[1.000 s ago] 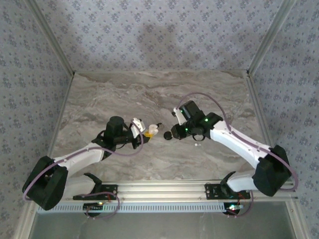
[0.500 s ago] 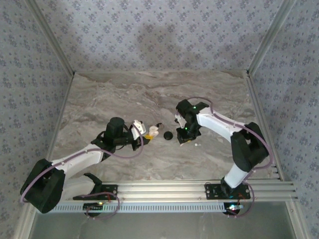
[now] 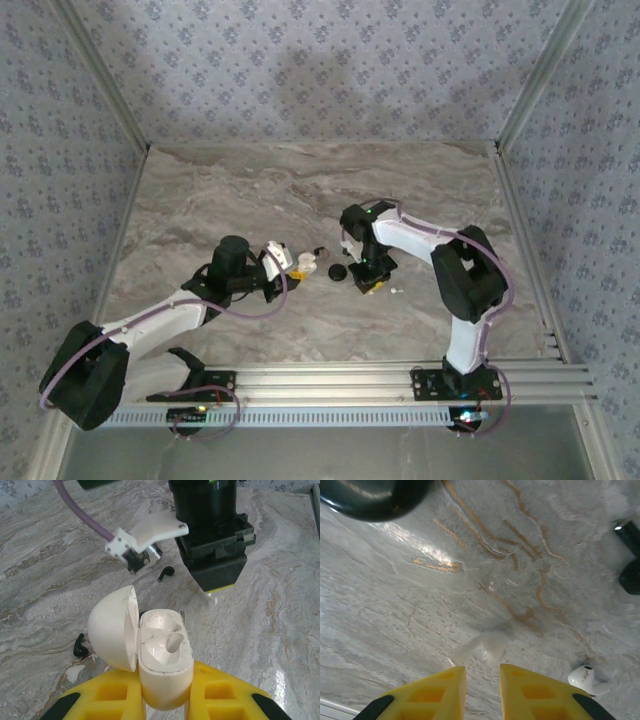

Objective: Insert the wireless bluetooth earbuds into the charging case

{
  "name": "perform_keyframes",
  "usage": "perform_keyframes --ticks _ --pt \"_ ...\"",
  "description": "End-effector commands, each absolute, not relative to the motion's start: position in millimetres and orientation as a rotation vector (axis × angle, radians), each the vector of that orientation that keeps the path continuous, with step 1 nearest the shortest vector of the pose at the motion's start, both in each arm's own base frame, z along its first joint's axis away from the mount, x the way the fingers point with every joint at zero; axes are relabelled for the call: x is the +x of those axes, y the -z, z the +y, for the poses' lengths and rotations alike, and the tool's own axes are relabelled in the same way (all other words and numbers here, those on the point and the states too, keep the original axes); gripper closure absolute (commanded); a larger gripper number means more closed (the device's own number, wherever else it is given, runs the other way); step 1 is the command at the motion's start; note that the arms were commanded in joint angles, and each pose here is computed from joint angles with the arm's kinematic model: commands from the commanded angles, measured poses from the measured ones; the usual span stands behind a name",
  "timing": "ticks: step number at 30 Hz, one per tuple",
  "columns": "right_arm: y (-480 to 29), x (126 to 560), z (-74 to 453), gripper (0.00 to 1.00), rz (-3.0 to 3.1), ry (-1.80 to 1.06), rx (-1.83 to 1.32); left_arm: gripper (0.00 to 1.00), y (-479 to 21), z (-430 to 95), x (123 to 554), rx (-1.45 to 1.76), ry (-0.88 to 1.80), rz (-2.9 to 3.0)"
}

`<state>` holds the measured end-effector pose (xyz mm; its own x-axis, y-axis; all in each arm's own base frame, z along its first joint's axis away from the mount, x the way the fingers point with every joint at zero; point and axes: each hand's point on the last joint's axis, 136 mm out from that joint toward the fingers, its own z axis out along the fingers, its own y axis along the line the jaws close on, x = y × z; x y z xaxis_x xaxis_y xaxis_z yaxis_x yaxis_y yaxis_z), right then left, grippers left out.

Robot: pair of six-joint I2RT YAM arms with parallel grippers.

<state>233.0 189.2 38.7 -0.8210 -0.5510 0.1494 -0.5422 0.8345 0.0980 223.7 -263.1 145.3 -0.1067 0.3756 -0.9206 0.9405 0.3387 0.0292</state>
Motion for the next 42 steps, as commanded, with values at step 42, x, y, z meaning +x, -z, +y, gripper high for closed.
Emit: perform_keyframes --ticks 42 --pt "-20 213 181 0.59 -3.001 0.358 -0.519 0.93 -148 -265 228 1.194 0.745 1.676"
